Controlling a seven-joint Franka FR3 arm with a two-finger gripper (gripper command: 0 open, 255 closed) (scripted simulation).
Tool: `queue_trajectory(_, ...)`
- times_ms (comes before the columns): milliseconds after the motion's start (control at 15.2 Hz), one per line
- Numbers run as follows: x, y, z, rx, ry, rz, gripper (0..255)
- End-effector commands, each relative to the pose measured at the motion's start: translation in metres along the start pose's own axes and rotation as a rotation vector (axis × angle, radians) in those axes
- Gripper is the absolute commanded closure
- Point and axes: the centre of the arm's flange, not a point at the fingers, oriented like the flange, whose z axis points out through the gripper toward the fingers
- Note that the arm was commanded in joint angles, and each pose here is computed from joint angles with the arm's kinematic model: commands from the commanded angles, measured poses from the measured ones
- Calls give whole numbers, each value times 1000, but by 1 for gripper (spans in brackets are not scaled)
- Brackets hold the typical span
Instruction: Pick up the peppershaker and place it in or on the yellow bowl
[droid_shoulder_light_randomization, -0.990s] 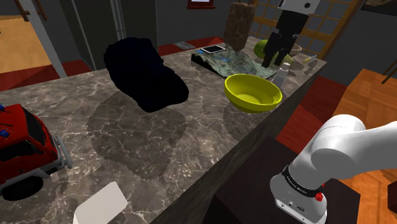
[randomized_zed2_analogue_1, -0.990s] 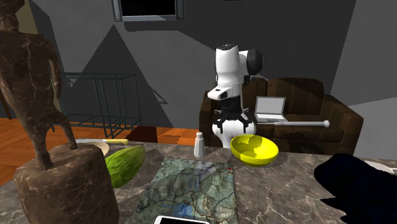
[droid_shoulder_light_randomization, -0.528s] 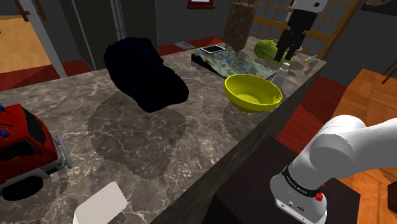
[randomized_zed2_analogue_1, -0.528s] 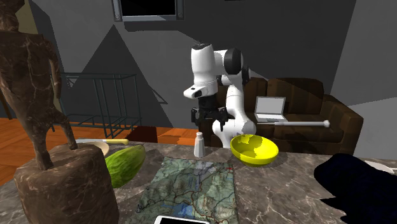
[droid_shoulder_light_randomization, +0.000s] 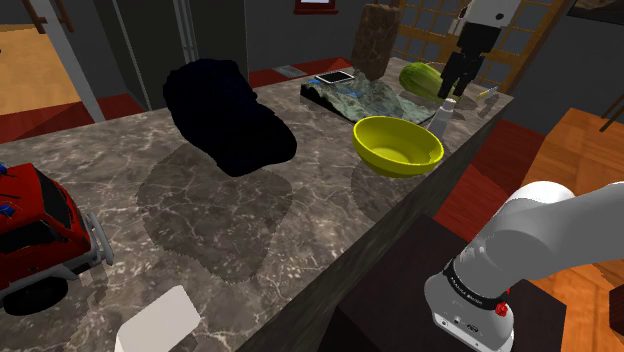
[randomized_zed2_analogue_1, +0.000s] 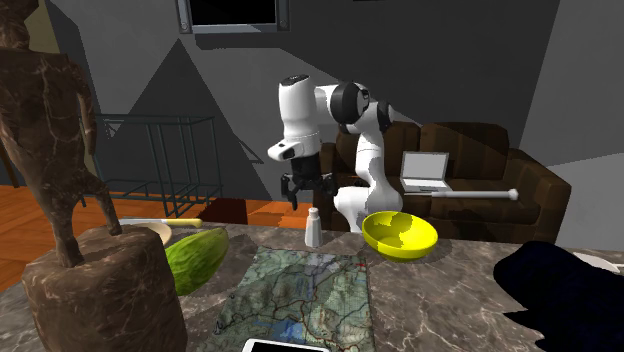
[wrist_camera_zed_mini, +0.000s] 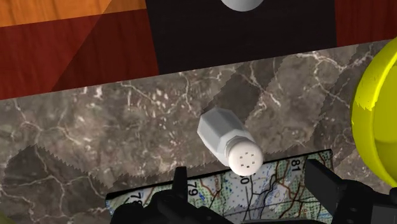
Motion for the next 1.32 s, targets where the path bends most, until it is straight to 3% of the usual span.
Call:
queue_trajectory(0, 1, 1, 11, 0, 0, 0, 0)
queue_trajectory(132, 1, 1, 24, 0, 0, 0, 0)
queue_trajectory(660, 1, 1, 24, 0, 0, 0, 0)
queue_trajectory(726, 1, 1, 24, 0, 0, 0, 255)
queue_trajectory(1254, 1, 1, 25, 0, 0, 0, 255)
